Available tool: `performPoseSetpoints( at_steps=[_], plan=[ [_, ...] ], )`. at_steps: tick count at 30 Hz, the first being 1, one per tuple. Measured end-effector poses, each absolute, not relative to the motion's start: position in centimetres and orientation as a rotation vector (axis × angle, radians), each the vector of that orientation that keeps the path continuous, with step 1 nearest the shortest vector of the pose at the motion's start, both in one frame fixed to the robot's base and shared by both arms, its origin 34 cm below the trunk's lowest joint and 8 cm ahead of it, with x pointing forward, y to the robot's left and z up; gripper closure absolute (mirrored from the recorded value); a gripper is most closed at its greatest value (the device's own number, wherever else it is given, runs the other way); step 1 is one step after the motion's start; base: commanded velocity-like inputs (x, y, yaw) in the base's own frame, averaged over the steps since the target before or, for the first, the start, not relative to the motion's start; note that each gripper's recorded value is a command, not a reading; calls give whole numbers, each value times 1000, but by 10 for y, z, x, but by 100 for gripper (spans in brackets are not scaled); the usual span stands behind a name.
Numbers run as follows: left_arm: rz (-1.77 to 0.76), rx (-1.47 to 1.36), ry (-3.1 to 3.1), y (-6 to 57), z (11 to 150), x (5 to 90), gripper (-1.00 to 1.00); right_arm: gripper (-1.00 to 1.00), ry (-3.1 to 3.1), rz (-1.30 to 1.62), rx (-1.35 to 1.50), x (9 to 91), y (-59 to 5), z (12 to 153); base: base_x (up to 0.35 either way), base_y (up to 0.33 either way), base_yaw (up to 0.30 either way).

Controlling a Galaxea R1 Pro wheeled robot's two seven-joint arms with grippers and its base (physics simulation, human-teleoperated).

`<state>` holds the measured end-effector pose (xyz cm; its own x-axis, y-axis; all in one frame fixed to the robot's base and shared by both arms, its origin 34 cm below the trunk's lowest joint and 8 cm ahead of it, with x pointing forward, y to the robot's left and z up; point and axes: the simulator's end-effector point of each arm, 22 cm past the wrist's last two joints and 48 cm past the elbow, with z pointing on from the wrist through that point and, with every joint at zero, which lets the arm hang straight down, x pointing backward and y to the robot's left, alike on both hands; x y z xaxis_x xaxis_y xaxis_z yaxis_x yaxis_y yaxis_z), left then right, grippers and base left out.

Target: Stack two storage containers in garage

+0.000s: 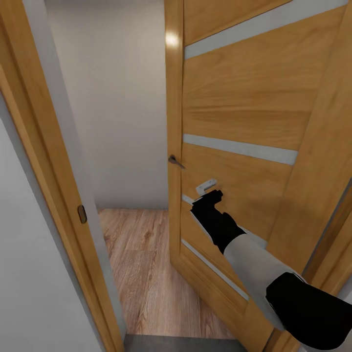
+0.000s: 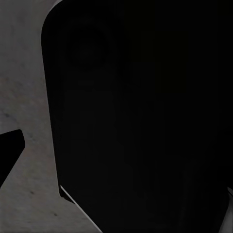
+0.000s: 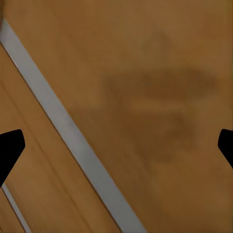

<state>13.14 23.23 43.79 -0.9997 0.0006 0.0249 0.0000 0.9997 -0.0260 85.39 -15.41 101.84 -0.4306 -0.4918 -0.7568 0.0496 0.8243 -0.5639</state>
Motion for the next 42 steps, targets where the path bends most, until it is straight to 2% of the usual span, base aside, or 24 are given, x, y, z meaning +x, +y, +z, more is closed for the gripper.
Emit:
performPoseSetpoints(
  at_steps=[8, 17, 27, 42],
  plan=[
    [42, 3, -3116, 231, 438, 131, -100, -100, 1930, -631, -330, 854, -154, 1019, 6, 0, 0],
    [43, 0, -3117, 231, 438, 131, -100, -100, 1928, -634, -328, 854, -155, 1019, 225, 0, 0],
    [43, 0, -3116, 231, 438, 131, -100, -100, 1928, -668, -324, 853, -162, 1019, 20, 0, 0],
    [43, 3, -3117, 231, 438, 131, -100, -100, 1970, -881, -282, 844, -207, 992, 0, 0, 0]
  ],
)
